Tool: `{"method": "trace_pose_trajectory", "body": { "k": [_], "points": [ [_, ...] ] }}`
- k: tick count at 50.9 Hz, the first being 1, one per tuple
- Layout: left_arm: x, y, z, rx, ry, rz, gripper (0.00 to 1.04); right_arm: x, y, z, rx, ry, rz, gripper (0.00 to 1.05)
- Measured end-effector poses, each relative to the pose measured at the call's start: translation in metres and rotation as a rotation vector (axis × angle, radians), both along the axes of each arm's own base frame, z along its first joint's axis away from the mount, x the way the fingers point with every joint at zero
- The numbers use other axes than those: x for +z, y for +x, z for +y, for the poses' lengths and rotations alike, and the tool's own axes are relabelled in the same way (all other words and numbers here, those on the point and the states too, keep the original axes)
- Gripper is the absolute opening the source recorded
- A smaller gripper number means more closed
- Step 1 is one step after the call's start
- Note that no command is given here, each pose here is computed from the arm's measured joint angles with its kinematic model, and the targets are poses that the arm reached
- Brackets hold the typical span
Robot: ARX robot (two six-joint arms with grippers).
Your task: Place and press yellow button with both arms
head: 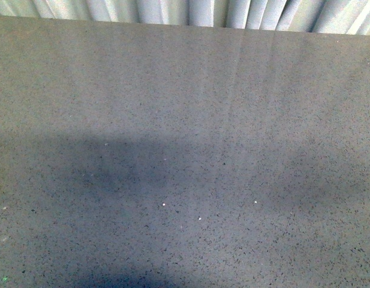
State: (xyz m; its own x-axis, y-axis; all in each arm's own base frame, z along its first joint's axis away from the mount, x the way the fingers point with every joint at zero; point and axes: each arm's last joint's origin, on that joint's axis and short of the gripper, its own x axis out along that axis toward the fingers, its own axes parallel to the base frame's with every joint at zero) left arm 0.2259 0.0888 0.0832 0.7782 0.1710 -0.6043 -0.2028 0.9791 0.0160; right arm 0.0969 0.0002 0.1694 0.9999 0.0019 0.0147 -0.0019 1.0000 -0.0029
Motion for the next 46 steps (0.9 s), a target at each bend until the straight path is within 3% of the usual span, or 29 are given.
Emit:
{"method": "trace_pose_trajectory", "body": {
  "k": [9,17,35,46],
  "points": [
    [-0.001,0.0,-0.001,0.0,0.003,0.002,0.66,0.0,0.0,0.0,0.0,0.0,0.0,0.96],
    [-0.001,0.001,-0.001,0.0,0.005,0.001,0.37,0.0,0.0,0.0,0.0,0.0,0.0,0.96],
    [0.005,0.0,-0.002,-0.003,0.006,-0.002,0.36,0.0,0.0,0.0,0.0,0.0,0.0,0.96],
    [0.049,0.005,0.004,0.012,0.045,-0.098,0.36,0.0,0.0,0.0,0.0,0.0,0.0,0.96]
  ]
}}
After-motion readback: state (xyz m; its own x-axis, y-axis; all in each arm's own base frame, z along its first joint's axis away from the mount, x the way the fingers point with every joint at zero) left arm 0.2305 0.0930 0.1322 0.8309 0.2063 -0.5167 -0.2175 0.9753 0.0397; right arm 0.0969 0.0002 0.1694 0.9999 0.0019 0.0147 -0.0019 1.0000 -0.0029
